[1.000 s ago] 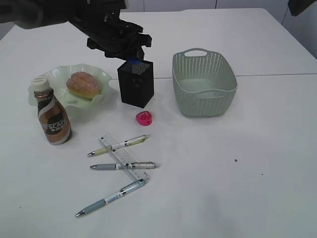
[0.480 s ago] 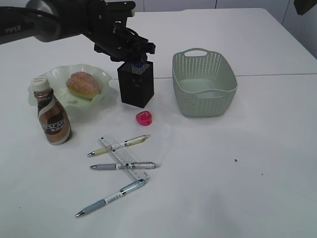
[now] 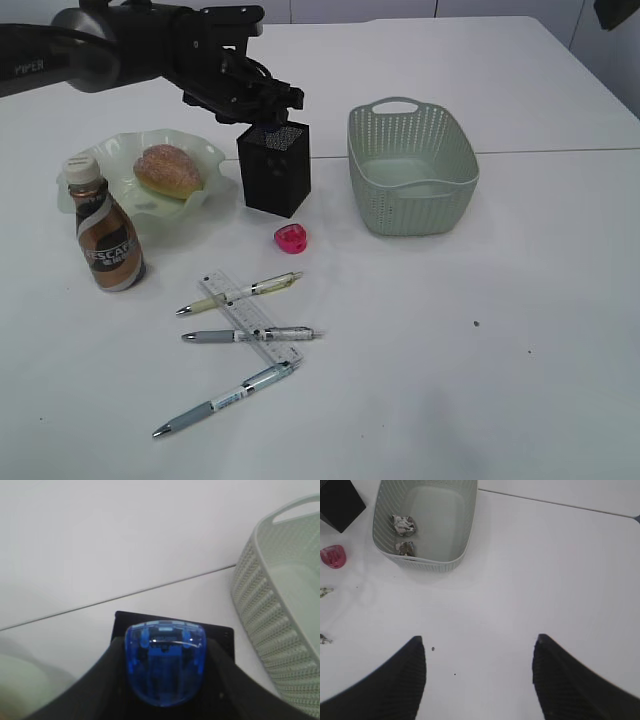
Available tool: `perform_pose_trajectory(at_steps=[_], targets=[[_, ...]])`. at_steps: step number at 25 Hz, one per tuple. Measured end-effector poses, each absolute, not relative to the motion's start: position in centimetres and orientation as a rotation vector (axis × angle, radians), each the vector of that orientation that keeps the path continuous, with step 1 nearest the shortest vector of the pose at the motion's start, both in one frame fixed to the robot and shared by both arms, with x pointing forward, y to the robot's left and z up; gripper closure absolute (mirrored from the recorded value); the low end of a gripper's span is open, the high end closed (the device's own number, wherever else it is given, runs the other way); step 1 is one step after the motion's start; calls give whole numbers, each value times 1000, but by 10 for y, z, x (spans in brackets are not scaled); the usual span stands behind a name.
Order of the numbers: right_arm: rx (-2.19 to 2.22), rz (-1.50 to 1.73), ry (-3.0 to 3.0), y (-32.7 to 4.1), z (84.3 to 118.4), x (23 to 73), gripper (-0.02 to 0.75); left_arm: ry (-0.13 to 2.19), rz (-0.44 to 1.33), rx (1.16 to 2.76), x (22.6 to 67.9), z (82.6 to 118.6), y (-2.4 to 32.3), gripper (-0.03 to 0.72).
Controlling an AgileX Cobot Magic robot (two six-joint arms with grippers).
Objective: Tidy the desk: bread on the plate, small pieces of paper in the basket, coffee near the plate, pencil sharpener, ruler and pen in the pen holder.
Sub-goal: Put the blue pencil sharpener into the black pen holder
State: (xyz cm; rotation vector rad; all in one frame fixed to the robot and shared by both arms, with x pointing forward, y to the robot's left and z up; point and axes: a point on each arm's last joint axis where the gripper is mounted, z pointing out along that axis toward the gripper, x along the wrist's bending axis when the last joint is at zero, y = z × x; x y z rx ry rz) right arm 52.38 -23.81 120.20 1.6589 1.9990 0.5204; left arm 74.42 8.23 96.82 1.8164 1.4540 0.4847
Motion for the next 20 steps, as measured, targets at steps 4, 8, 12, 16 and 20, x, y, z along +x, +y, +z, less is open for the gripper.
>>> perform_pose_trajectory(at_steps=[4, 8, 12, 16, 20], targets=[[1658, 518, 1998, -238, 1202, 524, 246, 1461, 481, 1823, 745, 963, 83, 394], [1658, 518, 1998, -238, 1202, 524, 246, 1468, 476, 1831, 745, 959, 83, 391], [1658, 518, 1998, -238, 1202, 524, 246, 1468, 476, 1831, 745, 959, 83, 371], [1655, 513, 1995, -239, 1202, 524, 246, 1468, 476, 1831, 745, 959, 83, 354], [1655, 511, 1994, -239, 1202, 524, 246, 1468, 476, 1831, 745, 959, 83, 347]])
